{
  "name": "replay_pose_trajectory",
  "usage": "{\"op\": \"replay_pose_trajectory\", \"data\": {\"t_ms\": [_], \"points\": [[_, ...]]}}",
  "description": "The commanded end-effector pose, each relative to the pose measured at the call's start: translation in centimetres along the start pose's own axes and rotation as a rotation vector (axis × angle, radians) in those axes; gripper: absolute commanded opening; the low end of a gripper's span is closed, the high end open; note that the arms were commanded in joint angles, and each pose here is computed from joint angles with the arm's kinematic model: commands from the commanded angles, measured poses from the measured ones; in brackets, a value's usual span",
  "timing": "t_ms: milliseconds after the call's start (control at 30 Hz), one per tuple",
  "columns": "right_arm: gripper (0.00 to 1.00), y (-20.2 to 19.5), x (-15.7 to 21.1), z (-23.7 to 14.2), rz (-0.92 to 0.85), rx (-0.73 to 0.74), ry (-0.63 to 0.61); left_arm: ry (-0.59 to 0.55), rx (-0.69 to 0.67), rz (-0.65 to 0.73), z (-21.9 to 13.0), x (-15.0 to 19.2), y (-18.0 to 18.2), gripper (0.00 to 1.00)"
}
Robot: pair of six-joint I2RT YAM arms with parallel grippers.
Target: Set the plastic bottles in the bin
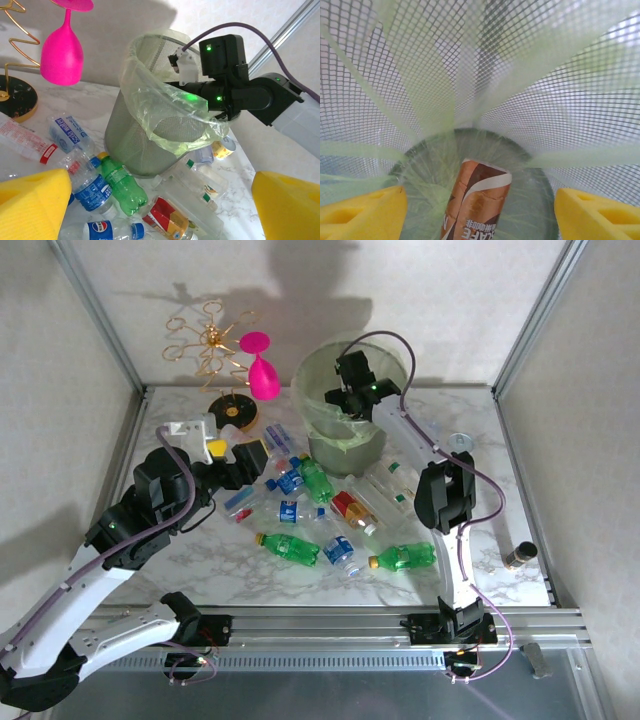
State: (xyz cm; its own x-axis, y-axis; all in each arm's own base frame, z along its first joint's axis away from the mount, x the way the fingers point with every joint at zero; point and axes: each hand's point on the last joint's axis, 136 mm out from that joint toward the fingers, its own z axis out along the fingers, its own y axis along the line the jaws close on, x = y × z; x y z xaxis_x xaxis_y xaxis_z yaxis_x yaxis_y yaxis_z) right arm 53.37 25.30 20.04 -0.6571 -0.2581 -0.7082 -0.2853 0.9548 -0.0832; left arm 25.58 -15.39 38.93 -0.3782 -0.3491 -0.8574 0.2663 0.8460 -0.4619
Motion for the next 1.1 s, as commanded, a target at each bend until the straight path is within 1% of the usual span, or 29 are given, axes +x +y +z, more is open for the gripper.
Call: {"op": "replay_pose_trajectory", "data": {"t_ms": [0, 167, 333, 433, 533, 633, 667, 733, 833, 867, 967, 1067], "points": [[0.78, -0.5, -3.7, -5.3, 0.004, 0.008, -0.109, -0.043, -0.01, -0.002, -1.1, -1.6, -0.1, 0.93], [0.78, -0.2, -5.0, -9.1, 0.009, -0.005, -0.166, -0.055, -0.021, -0.011, -1.6, -2.0, 0.1, 0.93], [0.78, 3.1, -3.3, -12.8, -0.03, -0.063, -0.21, -0.061, -0.023, -0.025, -1.9, -2.1, 0.3, 0.93], [0.78, 4.4, -2.1, -14.9, -0.033, -0.098, -0.227, -0.056, -0.027, -0.031, -1.9, -2.0, 0.4, 0.93], [0.77, 5.1, -1.4, -17.4, -0.032, -0.131, -0.264, -0.059, -0.048, -0.04, -1.9, -2.0, 0.8, 0.93], [0.76, 4.8, -1.5, -19.8, -0.01, -0.166, -0.305, -0.053, -0.069, -0.058, -1.6, -1.7, 1.2, 0.93], [0.76, 5.9, -1.3, -20.9, -0.017, -0.205, -0.317, -0.049, -0.077, -0.066, -1.4, -1.6, 1.3, 0.93], [0.74, 6.1, -1.2, -22.6, -0.005, -0.247, -0.336, -0.04, -0.108, -0.081, -0.8, -1.3, 1.9, 0.93], [0.74, 6.1, -0.5, -24.9, 0.019, -0.299, -0.368, -0.014, -0.19, -0.13, 0.6, -0.4, 3.9, 0.94], [0.73, 6.1, -0.2, -25.6, 0.032, -0.319, -0.377, 0.001, -0.227, -0.162, 1.2, 0.0, 5.2, 0.94], [0.73, 5.1, 1.3, -27.5, 0.086, -0.348, -0.407, 0.05, -0.334, -0.325, 3.2, 1.6, 9.7, 0.95], [0.73, 3.1, 3.1, -28.6, 0.147, -0.304, -0.434, 0.051, -0.455, -0.51, 4.5, 3.2, 14.2, 0.97]]}}
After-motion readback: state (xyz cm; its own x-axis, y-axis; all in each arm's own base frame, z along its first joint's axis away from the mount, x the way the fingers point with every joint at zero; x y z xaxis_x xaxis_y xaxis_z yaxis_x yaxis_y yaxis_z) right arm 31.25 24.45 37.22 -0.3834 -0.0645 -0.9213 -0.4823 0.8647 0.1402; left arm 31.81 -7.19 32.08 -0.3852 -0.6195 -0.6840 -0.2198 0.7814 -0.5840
